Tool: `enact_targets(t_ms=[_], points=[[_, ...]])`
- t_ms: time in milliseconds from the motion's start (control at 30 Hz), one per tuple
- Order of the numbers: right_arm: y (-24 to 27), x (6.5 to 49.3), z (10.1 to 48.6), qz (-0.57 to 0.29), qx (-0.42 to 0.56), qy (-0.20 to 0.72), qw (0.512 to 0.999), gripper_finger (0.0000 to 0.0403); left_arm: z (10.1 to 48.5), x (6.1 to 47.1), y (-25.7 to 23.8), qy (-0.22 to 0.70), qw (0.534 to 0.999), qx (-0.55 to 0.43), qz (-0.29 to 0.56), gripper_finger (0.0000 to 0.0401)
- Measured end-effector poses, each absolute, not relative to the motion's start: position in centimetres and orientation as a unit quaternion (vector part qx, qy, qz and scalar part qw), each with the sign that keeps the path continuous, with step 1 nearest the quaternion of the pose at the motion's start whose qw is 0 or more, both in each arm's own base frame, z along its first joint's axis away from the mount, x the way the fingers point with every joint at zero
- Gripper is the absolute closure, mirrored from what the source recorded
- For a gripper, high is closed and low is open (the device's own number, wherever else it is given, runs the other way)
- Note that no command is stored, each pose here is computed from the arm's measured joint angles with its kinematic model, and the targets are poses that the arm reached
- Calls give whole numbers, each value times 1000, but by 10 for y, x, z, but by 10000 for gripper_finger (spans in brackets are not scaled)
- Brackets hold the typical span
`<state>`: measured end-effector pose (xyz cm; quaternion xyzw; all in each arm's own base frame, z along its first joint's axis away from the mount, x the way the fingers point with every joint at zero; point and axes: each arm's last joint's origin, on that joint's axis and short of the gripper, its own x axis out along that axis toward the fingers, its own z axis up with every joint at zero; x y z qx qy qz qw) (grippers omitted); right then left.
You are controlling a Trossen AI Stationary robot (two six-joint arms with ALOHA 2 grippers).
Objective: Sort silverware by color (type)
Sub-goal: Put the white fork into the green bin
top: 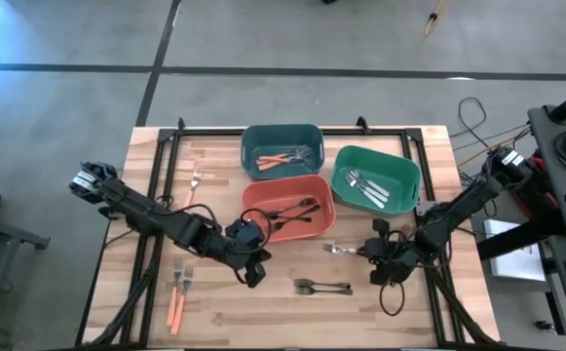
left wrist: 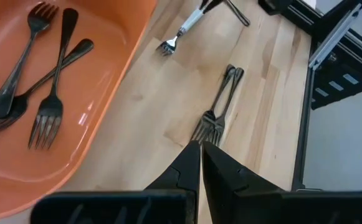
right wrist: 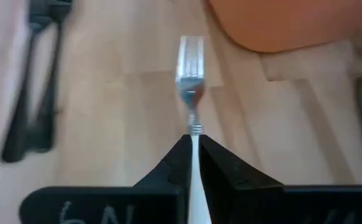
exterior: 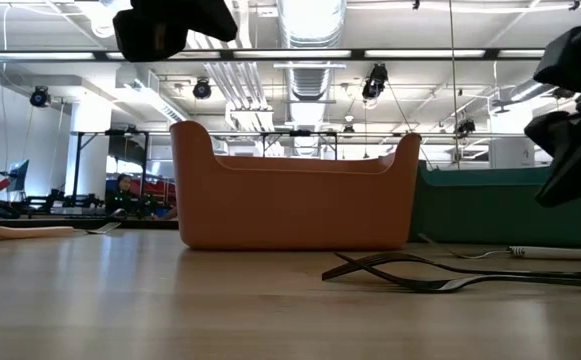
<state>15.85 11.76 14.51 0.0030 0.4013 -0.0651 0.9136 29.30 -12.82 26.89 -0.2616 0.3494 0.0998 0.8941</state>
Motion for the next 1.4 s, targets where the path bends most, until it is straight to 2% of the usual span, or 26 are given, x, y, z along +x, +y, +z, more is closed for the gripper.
enact_targets(t_ms=[167,433,633,767,867,967,1133,1400], points=[[116,161,138,-91,4,406,909,336,269,293,-129,349,894,-262,99,401],[123,176,139,-106,26,404,908,225,269,294,-127,347,895,-263,100,401],[122,186,123,-144,51,437,887,195,269,295,-125,347,896,-257,100,401],[120,191,114,-160,94,462,867,200,270,294,-125,346,897,-257,99,401],[120,192,112,-155,99,471,863,222,271,294,-124,345,898,-254,97,401],[121,193,112,-148,104,476,860,264,271,294,-124,346,899,-250,96,401],[121,192,109,-137,109,495,851,367,271,294,-124,347,902,-241,93,401],[125,194,118,-115,122,504,847,370,272,294,-123,347,905,-231,90,401]])
